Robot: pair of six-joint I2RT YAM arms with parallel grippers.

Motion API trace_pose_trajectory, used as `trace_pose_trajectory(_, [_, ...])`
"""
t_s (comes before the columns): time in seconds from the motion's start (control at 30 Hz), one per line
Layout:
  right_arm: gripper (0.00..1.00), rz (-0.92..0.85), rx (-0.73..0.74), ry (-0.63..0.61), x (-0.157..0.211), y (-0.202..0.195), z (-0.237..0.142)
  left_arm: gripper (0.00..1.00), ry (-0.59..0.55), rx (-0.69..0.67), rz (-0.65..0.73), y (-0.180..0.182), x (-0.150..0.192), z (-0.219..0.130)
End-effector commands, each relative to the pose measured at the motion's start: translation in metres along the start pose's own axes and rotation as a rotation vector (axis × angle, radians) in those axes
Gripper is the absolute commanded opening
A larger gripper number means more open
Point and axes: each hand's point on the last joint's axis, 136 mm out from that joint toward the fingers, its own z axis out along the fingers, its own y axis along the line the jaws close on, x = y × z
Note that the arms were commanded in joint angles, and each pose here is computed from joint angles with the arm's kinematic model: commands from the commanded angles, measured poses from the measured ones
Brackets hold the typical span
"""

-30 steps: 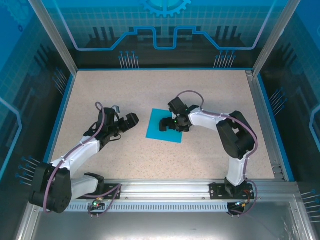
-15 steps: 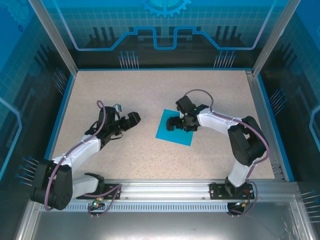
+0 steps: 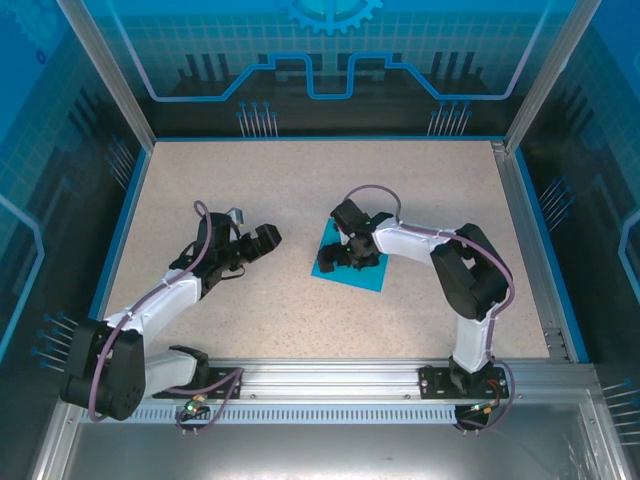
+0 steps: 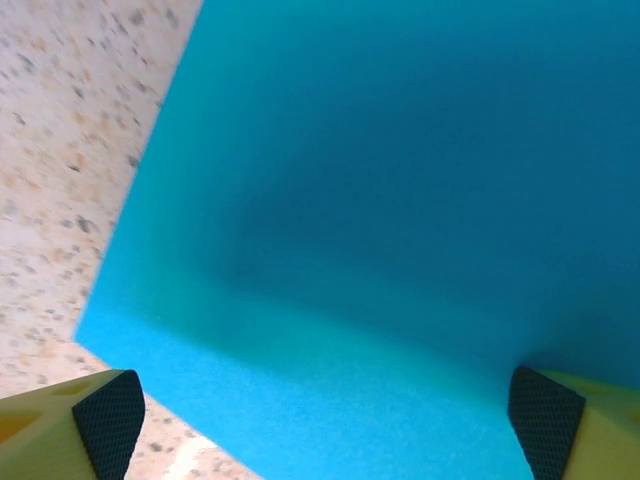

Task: Fold a paper plane with a square sheet of paper (pick it up from the middle)
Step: Rotate the square sheet of paper at the center of the table.

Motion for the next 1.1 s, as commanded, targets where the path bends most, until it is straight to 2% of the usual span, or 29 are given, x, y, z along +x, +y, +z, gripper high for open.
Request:
trace_pose_trajectory(0.0, [0.97, -0.101, -0.017, 0.107, 0.032, 0.006, 0.012, 0.99, -0.008, 0.018, 0.041, -0.011, -0.007, -0.008])
trace_pose_trajectory(0.27, [0.91, -0.317, 0.012, 0.211, 0.068, -0.002, -0.003, 0.99, -0.017, 0.015, 0.058, -0.009, -0.006, -0.01])
trace_pose_trajectory(0.37, [0.91, -0.377, 0.055, 0.203, 0.062, -0.007, -0.012, 0.99, -0.016, 0.018, 0.06, -0.01, -0.006, -0.01])
trace_pose_trajectory(0.43, [0.93, -0.386, 0.1, 0.152, 0.046, -0.01, -0.021, 0.99, -0.016, 0.019, 0.063, -0.01, -0.006, -0.01])
trace_pose_trajectory(0.53, [0.92, -0.321, 0.077, 0.055, 0.018, 0.007, -0.036, 0.99, -0.017, 0.017, 0.065, -0.01, -0.006, -0.011])
trace_pose_trajectory(0.6, [0.86, -0.247, 0.004, 0.008, 0.005, 0.026, -0.038, 0.99, -0.022, 0.011, 0.064, -0.008, -0.006, -0.011])
trace_pose_trajectory(0.7, [0.84, -0.14, -0.091, -0.033, -0.004, 0.046, -0.03, 0.99, -0.023, 0.001, 0.064, -0.007, -0.006, -0.011])
trace_pose_trajectory(0.83, [0.81, -0.047, -0.127, -0.02, -0.008, 0.055, -0.015, 0.99, -0.024, -0.013, 0.066, -0.004, -0.005, -0.013])
trace_pose_trajectory(1.07, [0.81, -0.068, -0.146, 0.06, 0.011, 0.058, 0.008, 0.99, -0.028, -0.019, 0.066, -0.004, -0.007, -0.014])
